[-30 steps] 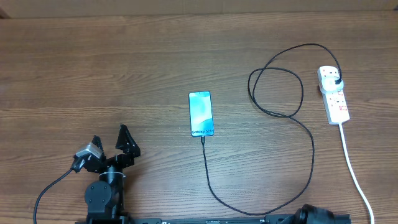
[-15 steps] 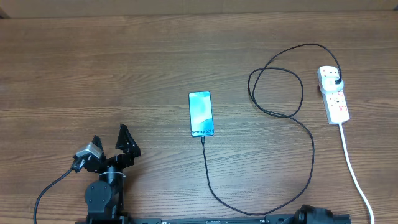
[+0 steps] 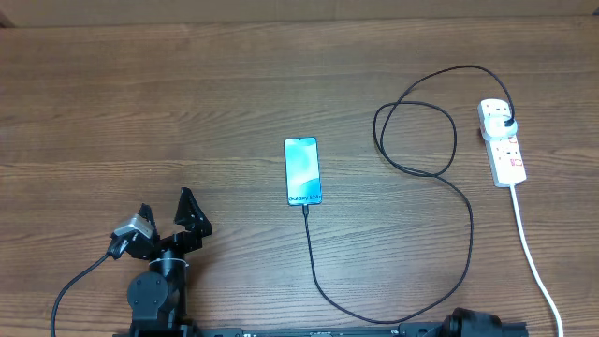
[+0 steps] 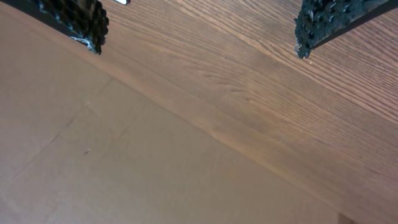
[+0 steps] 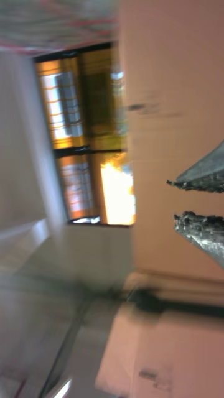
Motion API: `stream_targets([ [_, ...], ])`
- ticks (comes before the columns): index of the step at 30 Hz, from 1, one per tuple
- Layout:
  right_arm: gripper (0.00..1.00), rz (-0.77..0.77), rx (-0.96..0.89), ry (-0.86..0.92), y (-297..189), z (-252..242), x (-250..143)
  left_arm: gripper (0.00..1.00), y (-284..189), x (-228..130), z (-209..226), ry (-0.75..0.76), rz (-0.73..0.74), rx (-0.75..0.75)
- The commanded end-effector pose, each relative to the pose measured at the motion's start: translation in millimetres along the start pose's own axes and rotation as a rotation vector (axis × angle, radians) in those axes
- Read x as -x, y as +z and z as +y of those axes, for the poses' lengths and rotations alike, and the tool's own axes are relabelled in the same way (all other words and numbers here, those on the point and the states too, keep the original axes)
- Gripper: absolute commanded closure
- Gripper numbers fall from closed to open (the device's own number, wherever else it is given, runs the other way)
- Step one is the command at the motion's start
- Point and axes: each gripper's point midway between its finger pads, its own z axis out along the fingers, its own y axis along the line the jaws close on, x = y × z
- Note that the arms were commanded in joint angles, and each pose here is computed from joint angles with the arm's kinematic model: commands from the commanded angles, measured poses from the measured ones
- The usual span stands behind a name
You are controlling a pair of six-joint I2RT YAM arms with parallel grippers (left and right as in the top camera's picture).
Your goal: Plug charger to phone and switch on socket
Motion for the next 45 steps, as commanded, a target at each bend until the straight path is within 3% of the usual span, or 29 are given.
stream_targets([
  [1,0.71,0.145,-0.054,0.083,18.7,-38.1,-59.4,0.00,0.0,-0.4,0.4,0.029,-0.002,-0.004],
  [6,0.41,0.308,-0.175,0.386,28.9,-88.4,-145.8,0.01,0.0,-0.4,0.4,0.029,-0.002,-0.004],
  [10,0.36,0.371,-0.284,0.697,26.3,-111.7,-195.4,0.00,0.0,-0.4,0.4,0.029,-0.002,-0.004],
  [13,0.35,0.412,-0.316,0.798,23.1,-118.1,-219.3,0.00,0.0,-0.4,0.4,0.029,-0.002,-0.004],
  [18,0.28,0.437,-0.324,0.797,21.0,-121.8,-231.3,0.00,0.0,-0.4,0.4,0.029,-0.002,-0.004],
  [24,0.27,0.489,-0.289,0.559,17.9,-128.8,-244.6,0.00,0.0,-0.4,0.4,0.029,-0.002,-0.004],
  [27,0.26,0.504,-0.336,0.564,13.6,-139.9,-259.3,0.00,0.0,-0.5,0.4,0.029,-0.001,-0.004],
  [29,0.00,0.519,-0.359,0.609,10.5,-143.5,-270.0,0.00,0.0,-0.4,0.4,0.029,-0.002,-0.004],
  [33,0.00,0.561,-0.428,0.736,0.0,-149.6,-295.1,0.00,0.0,-0.4,0.4,0.029,-0.002,-0.004],
  [45,0.00,0.730,-0.647,0.762,-46.6,-162.7,-338.0,0.01,0.0,-0.4,0.4,0.029,-0.002,-0.004],
])
